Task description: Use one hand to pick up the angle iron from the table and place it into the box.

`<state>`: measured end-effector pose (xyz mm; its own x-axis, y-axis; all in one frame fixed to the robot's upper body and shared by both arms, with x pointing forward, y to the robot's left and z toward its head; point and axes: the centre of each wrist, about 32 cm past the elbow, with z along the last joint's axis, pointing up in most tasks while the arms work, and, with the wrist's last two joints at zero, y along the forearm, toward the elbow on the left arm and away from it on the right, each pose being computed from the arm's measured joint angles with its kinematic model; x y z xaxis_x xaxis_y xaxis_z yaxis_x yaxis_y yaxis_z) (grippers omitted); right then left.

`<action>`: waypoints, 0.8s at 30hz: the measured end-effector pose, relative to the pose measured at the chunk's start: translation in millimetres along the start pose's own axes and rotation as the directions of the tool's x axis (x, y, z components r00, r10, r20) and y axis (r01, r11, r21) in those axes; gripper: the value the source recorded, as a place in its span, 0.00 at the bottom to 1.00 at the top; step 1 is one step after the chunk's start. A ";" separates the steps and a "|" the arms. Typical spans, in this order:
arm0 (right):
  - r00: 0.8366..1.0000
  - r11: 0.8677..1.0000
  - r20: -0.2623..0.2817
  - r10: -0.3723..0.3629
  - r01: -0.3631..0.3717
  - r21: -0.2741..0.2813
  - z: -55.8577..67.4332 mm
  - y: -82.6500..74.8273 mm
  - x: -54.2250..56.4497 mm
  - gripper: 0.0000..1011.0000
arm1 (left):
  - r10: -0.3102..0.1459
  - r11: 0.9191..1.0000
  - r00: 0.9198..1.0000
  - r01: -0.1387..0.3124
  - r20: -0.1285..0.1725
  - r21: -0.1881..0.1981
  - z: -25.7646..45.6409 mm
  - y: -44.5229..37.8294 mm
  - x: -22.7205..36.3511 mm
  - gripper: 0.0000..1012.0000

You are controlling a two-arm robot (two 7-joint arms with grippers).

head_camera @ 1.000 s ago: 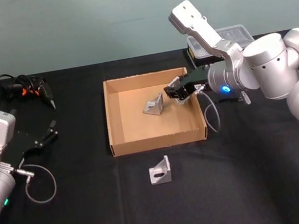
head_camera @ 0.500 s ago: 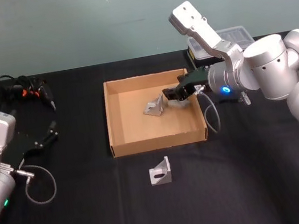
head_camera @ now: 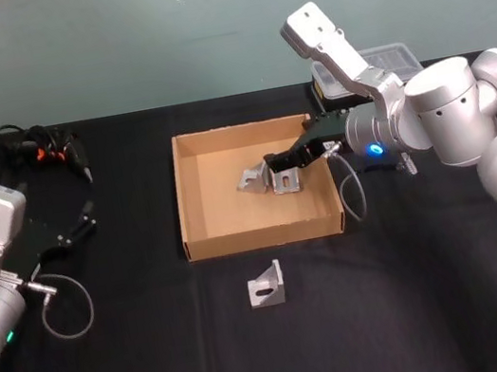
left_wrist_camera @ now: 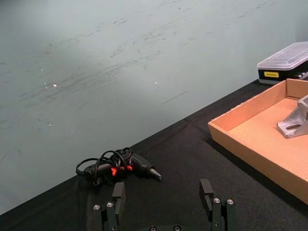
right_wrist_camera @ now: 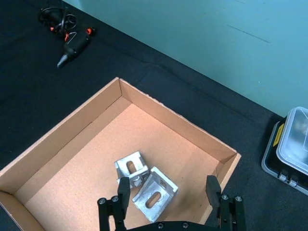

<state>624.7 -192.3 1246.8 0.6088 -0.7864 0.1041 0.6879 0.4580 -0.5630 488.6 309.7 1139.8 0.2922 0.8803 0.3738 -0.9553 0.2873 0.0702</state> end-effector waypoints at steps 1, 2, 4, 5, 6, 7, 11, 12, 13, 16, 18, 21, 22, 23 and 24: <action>1.000 1.000 0.000 0.000 0.000 0.000 -0.1 0.0 0.0 0.99 | 0.000 1.000 1.000 0.000 0.000 0.000 0.0 0.0 0.0 1.00; 1.000 1.000 0.000 0.000 0.000 0.000 -0.1 0.0 0.0 0.99 | 0.000 1.000 1.000 0.000 0.000 0.000 0.0 0.0 0.0 1.00; 1.000 1.000 0.000 0.000 0.000 -0.001 -0.2 0.0 0.0 0.99 | 0.000 1.000 1.000 0.000 0.000 0.000 0.0 0.0 0.0 1.00; 1.000 1.000 0.000 0.000 0.000 -0.001 -0.2 -0.1 0.0 0.99 | 0.000 1.000 1.000 0.000 0.000 0.000 0.0 0.0 0.0 1.00; 1.000 1.000 0.000 0.000 0.000 -0.001 -0.2 -0.1 0.0 0.99 | 0.000 1.000 1.000 0.000 0.000 0.000 0.0 0.0 0.0 1.00; 1.000 1.000 0.000 0.000 0.000 -0.001 -0.2 -0.1 0.0 0.99 | 0.000 1.000 1.000 0.000 0.000 0.000 0.0 0.0 0.0 1.00; 1.000 1.000 0.000 0.000 0.000 0.000 -0.2 -0.2 0.1 0.99 | 0.000 1.000 1.000 0.000 0.000 0.000 0.0 0.0 0.0 1.00; 1.000 1.000 0.000 0.000 0.000 0.000 -0.1 -0.2 0.0 0.99 | 0.000 1.000 1.000 0.000 0.000 0.000 0.0 0.0 0.0 1.00; 1.000 1.000 0.000 0.000 0.000 0.000 -0.1 -0.2 0.0 0.99 | 0.000 1.000 1.000 0.000 0.000 0.000 0.0 0.0 0.0 1.00; 1.000 1.000 0.000 0.000 0.000 0.000 0.0 -0.3 0.0 0.99 | 0.000 1.000 1.000 0.000 0.000 0.000 0.0 0.0 0.0 1.00; 1.000 1.000 0.000 0.000 0.000 0.000 0.0 -0.3 0.0 0.99 | 0.000 1.000 1.000 0.000 0.000 0.000 0.0 0.0 0.0 1.00; 1.000 1.000 0.000 0.000 0.000 0.000 0.0 -0.3 0.0 0.99 | 0.000 1.000 1.000 0.000 0.000 0.000 0.0 0.0 0.0 1.00; 1.000 1.000 0.000 0.000 0.000 0.000 0.0 -0.3 0.0 0.99 | 0.000 1.000 1.000 0.000 0.000 0.000 0.0 0.0 0.0 1.00; 1.000 1.000 0.000 0.000 0.000 0.000 0.0 -0.3 0.0 0.99 | 0.000 1.000 1.000 0.000 0.000 0.000 0.0 0.0 0.0 1.00; 1.000 1.000 0.000 0.000 0.000 0.000 0.0 -0.3 0.0 0.99 | 0.000 1.000 1.000 0.000 0.000 0.000 0.0 0.0 0.0 1.00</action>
<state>624.5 -192.4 1247.0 0.6090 -0.7864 0.1039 0.6878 0.4583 -0.5629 488.6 309.7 1139.8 0.2922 0.8803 0.3738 -0.9553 0.2873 0.0702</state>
